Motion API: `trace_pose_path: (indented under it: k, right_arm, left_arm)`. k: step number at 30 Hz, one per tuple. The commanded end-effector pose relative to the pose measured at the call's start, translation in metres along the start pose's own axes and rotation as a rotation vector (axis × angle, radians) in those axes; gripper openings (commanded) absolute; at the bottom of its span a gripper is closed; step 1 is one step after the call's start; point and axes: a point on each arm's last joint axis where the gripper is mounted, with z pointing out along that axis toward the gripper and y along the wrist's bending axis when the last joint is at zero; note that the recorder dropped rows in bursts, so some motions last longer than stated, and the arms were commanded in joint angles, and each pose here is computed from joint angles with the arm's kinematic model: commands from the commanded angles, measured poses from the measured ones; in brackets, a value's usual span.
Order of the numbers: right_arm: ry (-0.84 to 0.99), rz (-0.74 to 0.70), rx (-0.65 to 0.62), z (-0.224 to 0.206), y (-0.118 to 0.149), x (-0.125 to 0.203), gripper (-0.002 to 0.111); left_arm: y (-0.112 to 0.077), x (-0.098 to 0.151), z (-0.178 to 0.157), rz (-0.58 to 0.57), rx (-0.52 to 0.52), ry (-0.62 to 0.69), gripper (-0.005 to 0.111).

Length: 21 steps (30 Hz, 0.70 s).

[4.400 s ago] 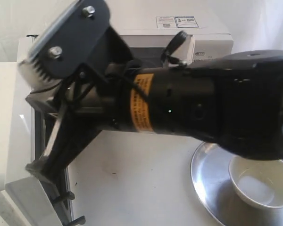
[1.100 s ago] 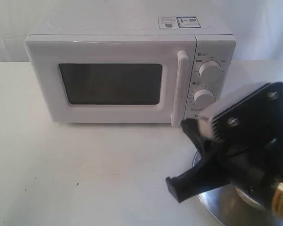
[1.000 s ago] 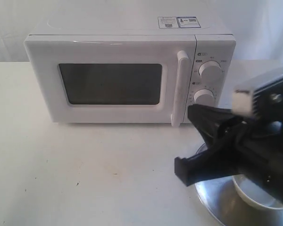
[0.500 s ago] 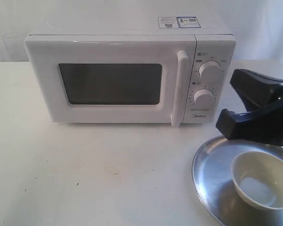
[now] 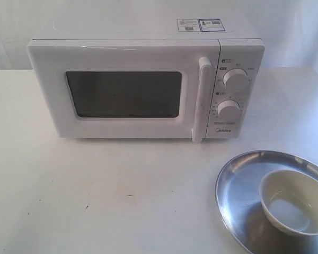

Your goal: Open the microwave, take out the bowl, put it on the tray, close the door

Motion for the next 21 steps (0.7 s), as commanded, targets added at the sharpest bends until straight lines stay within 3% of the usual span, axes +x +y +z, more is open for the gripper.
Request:
trace_pose_path:
  k: [1, 4, 15, 21]
  right_arm:
    - [-0.095, -0.054, 0.116, -0.024, -0.025, 0.008, 0.000]
    - [-0.135, -0.120, 0.140, -0.037, -0.032, 0.018, 0.000]
    - [-0.164, -0.151, 0.148, -0.052, -0.043, 0.056, 0.000]
    - [-0.148, -0.046, 0.085, -0.051, -0.038, 0.058, 0.000]
  left_arm:
    - [0.000, -0.001, 0.000, -0.007, 0.004, -0.009, 0.000]
    - [0.000, -0.001, 0.000, -0.007, 0.004, -0.009, 0.000]
    - [0.000, -0.001, 0.000, -0.007, 0.004, -0.009, 0.000]
    - [0.000, -0.001, 0.000, -0.007, 0.004, -0.009, 0.000]
